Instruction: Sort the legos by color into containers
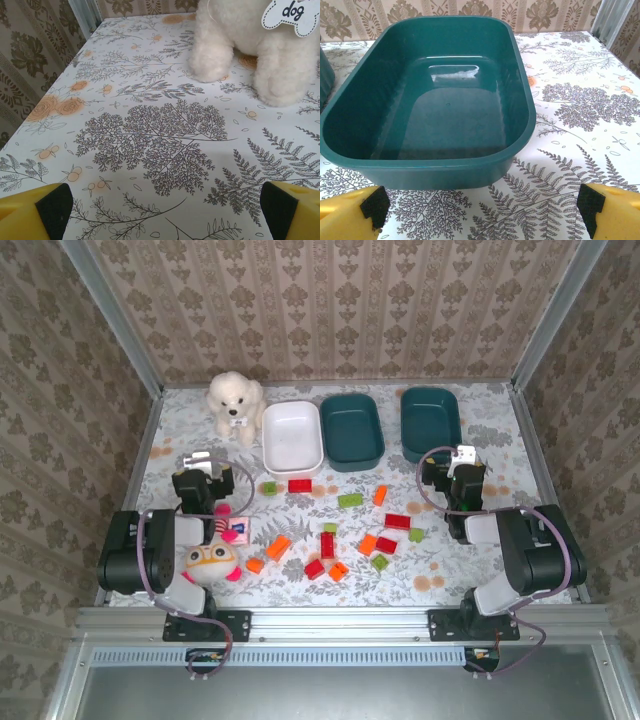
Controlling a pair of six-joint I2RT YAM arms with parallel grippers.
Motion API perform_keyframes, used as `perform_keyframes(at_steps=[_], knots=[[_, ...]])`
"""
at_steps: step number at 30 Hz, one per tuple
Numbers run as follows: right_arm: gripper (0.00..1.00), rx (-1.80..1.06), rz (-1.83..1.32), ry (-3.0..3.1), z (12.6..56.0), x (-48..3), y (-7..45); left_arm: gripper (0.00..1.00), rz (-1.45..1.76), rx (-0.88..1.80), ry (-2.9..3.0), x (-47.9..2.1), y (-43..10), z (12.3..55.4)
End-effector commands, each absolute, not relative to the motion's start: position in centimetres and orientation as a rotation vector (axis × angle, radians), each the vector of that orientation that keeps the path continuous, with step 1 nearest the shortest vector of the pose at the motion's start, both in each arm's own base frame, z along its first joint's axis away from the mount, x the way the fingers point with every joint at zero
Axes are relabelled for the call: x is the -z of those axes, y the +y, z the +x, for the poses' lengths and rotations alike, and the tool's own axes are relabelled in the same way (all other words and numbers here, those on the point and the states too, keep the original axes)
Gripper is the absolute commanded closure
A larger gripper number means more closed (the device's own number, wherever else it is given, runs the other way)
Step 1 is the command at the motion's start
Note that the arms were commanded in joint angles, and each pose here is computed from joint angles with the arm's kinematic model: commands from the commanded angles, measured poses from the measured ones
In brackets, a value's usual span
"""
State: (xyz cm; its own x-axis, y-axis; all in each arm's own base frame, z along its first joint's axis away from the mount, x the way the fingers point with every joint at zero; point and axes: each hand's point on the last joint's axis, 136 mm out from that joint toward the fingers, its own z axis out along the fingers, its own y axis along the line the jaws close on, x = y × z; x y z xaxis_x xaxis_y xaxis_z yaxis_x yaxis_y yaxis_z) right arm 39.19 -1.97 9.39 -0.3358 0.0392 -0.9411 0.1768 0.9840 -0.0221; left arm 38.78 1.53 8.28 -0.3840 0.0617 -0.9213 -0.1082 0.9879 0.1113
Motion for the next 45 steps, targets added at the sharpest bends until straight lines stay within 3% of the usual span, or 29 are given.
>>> perform_keyframes(at_steps=[1, 21, 25, 31, 34, 36, 41, 45], knots=[[0.00, 0.124, 0.144, 1.896, 39.6, -10.0, -1.8, 0.00, -0.012, -0.187, 1.909, -9.7, 1.2, 39.6], [0.00, 0.132, 0.141, 1.883, 39.6, -10.5, -1.7, 0.00, -0.007, -0.208, 1.877, -10.6, 1.1, 39.2], [0.00, 0.247, 0.169, 1.863, 38.9, -15.8, -1.9, 0.00, -0.047, -0.384, 1.809, -15.3, 1.1, 37.4], [0.00, 0.175, 0.401, 1.712, 35.9, -32.1, -1.7, 0.00, -0.099, -0.330, 1.706, -26.9, -1.3, 34.7], [0.00, 0.005, 0.772, 1.999, 31.8, -29.7, -2.3, 0.00, -0.449, -0.076, 1.874, -28.4, -0.7, 31.7], [0.00, -0.118, 0.679, 2.169, 31.0, -27.6, 0.1, 0.00, -0.706, 0.048, 1.970, -27.1, -0.1, 29.1], [0.08, -0.021, 0.655, 2.490, 24.6, -22.5, 2.2, 0.00, -0.496, 0.539, 2.116, -25.4, -8.2, 28.5], [0.11, 0.007, 0.525, 2.778, 20.5, -17.4, 4.8, 0.00, -0.155, 0.575, 2.321, -22.9, -14.3, 24.7]])
